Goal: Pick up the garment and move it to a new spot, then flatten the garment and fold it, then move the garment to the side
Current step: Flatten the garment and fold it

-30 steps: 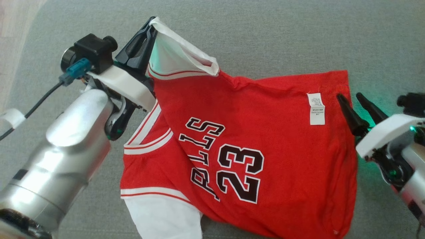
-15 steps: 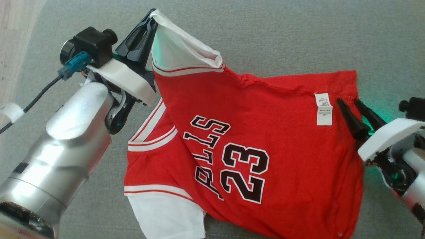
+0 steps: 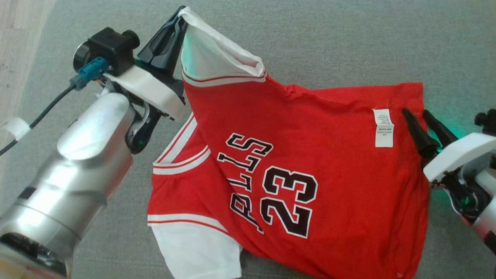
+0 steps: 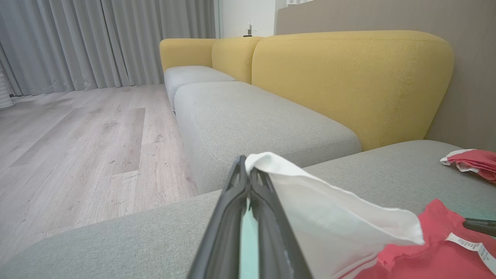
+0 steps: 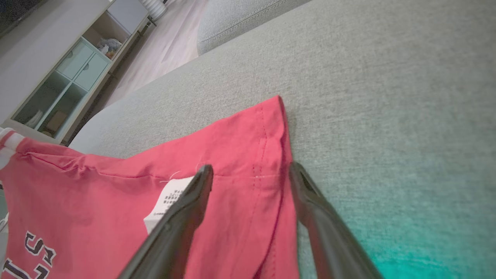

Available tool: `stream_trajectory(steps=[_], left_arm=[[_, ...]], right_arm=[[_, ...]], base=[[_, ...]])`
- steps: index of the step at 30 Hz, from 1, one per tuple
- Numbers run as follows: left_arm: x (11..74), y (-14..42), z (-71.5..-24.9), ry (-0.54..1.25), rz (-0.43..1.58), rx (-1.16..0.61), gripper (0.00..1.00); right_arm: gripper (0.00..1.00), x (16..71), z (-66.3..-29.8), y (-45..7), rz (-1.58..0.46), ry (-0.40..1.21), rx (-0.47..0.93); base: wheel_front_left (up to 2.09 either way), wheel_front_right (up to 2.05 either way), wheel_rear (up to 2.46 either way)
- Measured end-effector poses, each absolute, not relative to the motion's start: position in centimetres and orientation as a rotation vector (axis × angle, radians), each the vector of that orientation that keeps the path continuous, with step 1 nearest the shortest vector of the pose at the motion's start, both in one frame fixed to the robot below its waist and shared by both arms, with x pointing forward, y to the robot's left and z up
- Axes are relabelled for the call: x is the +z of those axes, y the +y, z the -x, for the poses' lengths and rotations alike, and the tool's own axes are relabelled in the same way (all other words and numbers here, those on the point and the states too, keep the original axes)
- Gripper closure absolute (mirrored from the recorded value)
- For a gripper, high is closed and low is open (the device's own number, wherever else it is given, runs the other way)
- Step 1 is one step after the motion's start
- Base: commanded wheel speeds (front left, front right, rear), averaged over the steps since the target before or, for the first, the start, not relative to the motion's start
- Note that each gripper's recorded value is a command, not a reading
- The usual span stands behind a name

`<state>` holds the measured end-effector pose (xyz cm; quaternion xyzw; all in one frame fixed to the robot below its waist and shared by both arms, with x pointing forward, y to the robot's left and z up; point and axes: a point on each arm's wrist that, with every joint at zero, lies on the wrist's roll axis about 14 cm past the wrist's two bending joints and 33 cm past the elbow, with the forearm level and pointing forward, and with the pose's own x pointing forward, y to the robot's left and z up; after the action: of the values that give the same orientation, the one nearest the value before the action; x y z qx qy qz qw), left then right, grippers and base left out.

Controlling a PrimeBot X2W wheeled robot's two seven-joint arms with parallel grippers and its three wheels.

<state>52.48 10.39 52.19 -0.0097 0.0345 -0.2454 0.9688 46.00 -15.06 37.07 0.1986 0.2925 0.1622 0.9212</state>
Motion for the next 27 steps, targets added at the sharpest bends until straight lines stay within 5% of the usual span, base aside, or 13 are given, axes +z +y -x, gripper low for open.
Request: stream_trajectory(steps=[3,8,12,20,27], left_arm=[[52.2,10.4,-52.5,0.070,0.020,-0.496,1.00],[51.8,10.7,-52.5,0.079,0.020,-0.489,1.00],[51.5,11.0,-52.5,0.087,0.016,-0.480,1.00],[53.2,10.9,-52.5,0.043,0.016,-0.485,1.00],[59.6,10.9,-55.5,-0.119,-0.082,-0.514,1.00]], right_arm=[[0.48,37.0,-45.9,-15.0,-0.407,0.601,0.335],[0.61,37.0,-46.2,-14.7,-0.402,0.600,0.345],[1.00,37.0,-46.4,-14.4,-0.398,0.599,0.353],[1.00,39.4,-47.1,-15.7,-0.350,0.508,0.357],[1.00,50.6,-53.5,-19.4,-0.202,0.206,0.377]], base=[[0.00,0.00,0.00],[0.00,0.00,0.00],[0.00,0.00,0.00],[0.00,0.00,0.00],[0.00,0.00,0.00]])
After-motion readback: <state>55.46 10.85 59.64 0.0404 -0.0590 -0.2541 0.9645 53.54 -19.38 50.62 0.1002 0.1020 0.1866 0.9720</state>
